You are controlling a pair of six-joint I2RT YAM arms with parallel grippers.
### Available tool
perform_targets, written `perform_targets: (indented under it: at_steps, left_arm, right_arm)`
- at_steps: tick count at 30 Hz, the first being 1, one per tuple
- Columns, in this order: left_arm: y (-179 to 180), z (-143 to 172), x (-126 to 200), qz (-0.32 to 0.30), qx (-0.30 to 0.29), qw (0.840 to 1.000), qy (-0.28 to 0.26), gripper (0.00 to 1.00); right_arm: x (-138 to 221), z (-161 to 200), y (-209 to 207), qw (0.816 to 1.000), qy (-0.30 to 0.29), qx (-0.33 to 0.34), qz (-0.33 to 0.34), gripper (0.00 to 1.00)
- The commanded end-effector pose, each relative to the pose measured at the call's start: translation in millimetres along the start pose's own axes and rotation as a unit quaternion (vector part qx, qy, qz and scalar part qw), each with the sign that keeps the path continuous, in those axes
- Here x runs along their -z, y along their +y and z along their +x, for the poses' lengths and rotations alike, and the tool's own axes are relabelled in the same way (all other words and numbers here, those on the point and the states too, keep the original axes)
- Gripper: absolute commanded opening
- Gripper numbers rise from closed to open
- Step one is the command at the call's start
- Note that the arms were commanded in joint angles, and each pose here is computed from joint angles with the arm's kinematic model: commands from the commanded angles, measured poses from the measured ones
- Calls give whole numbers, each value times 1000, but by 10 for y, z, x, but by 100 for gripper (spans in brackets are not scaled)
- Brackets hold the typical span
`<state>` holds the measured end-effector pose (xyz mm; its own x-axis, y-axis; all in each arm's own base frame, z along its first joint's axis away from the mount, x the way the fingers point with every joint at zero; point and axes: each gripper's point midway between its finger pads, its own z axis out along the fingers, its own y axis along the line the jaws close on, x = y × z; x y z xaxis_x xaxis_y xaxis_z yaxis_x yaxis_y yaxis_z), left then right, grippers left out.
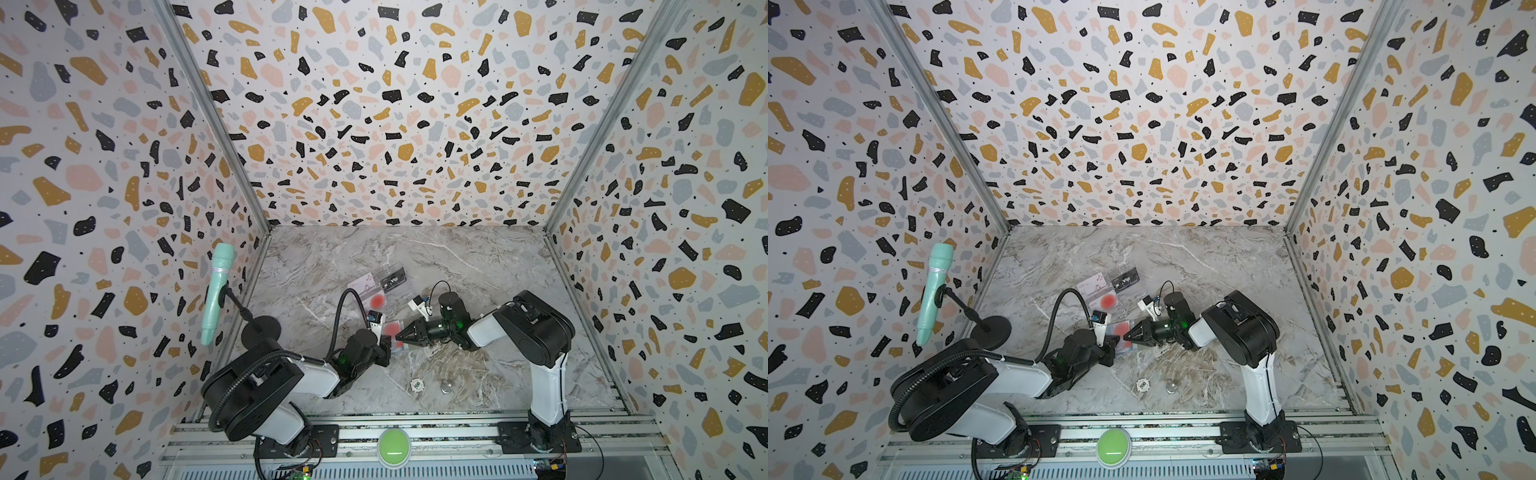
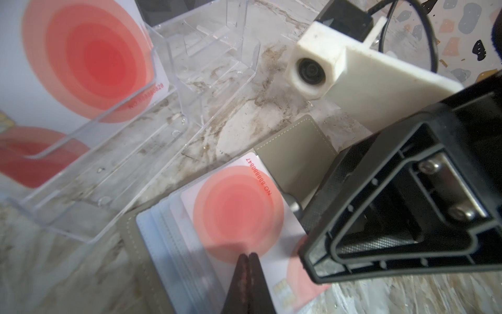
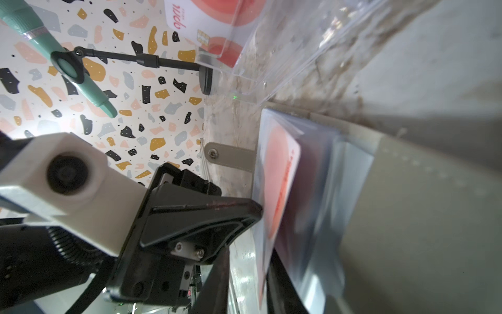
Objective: Take the credit cards out of the card holder
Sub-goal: Take out the credit card from the card slot.
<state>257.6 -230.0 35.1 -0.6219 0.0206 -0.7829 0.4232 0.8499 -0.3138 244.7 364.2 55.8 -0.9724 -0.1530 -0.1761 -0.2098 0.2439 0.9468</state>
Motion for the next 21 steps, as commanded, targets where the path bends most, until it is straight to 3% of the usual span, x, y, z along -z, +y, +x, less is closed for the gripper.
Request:
perform_targets:
  at_steps: [1, 12, 21]
  left_arm:
    - [165, 341, 23, -23, -1, 998, 54, 2]
    - [177, 356, 20, -26, 1, 998, 56, 2]
    - [177, 360, 3, -27, 0, 998, 58, 2]
  right_arm:
    - [77, -83, 332, 997, -9, 38, -64, 24]
    - [147, -67, 308, 997, -14, 34, -71, 19]
    - [162, -121, 145, 999, -17, 51, 6, 13]
